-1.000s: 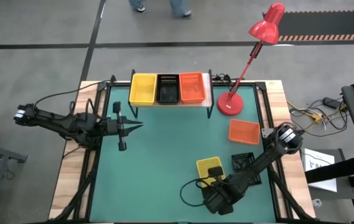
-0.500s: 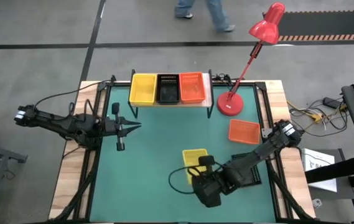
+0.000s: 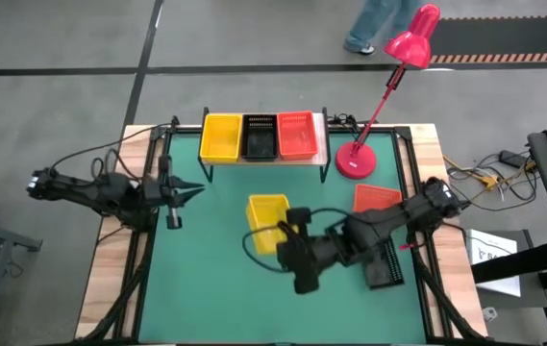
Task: Stack baskets on shelf by color
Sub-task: Stack the yellow bin on top of the yellow bin on the shelf
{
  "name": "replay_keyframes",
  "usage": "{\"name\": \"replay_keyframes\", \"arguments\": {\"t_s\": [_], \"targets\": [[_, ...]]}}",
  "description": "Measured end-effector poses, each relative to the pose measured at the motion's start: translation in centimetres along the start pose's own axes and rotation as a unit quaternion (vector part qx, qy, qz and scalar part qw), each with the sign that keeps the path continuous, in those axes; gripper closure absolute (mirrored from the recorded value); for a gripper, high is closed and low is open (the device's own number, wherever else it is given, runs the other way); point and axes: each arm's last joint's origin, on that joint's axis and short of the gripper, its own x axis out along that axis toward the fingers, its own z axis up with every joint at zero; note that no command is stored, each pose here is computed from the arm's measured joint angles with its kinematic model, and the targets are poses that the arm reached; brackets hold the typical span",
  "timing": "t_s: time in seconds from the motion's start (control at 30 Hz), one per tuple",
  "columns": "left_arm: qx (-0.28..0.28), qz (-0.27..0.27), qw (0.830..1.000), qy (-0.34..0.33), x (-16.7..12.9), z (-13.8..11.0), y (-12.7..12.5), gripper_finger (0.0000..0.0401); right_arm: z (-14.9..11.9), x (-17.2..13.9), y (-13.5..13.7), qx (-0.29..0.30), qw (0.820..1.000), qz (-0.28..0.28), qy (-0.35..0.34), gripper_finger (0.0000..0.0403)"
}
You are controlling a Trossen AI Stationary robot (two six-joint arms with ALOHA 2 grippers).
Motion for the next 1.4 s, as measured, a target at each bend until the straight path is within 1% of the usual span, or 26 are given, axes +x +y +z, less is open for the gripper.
{"name": "replay_keyframes", "arguments": {"t_s": [0.2, 0.37, 0.47, 0.7, 0.8, 0.93, 1.17, 1.27, 1.4], "targets": [[-0.007, 0.006, 1.0, -0.02, -0.8, 0.1, 0.4, 0.0384, 1.3, 1.2, -4.3, 0.006, 0.999, -0.034, -0.041, 0.0394], [-0.009, 0.008, 1.0, -0.024, -1.2, -0.3, 0.4, 0.0384, 2.3, 2.0, -7.8, -0.001, 0.994, -0.069, -0.085, 0.0394], [-0.01, 0.01, 0.999, -0.033, -1.6, -0.4, 0.6, 0.0384, 2.8, 2.3, -9.8, 0.007, 0.99, -0.09, -0.113, 0.0394], [-0.017, 0.016, 0.998, -0.051, -2.4, -0.4, 0.9, 0.0384, 3.1, 2.7, -13.8, 0.03, 0.98, -0.132, -0.148, 0.0391], [-0.016, 0.017, 0.998, -0.055, -2.6, -0.4, 0.9, 0.0384, 3.4, 2.7, -14.9, 0.032, 0.975, -0.143, -0.166, 0.0391], [0.004, 0.019, 0.998, -0.056, -2.6, -0.5, 0.9, 0.0384, 3.4, 2.7, -15.9, 0.037, 0.972, -0.15, -0.175, 0.0391], [0.006, 0.019, 0.998, -0.057, -2.7, -0.5, 1.0, 0.0384, 3.1, 3.4, -16.9, 0.044, 0.97, -0.154, -0.184, 0.039], [0.007, 0.02, 0.998, -0.057, -2.7, -0.5, 1.0, 0.0384, 3.1, 4.0, -17.2, 0.048, 0.968, -0.157, -0.187, 0.039], [0.007, 0.02, 0.998, -0.059, -2.7, -0.5, 1.0, 0.0384, 3.2, 5.7, -17.3, 0.039, 0.969, -0.161, -0.185, 0.039]]}}
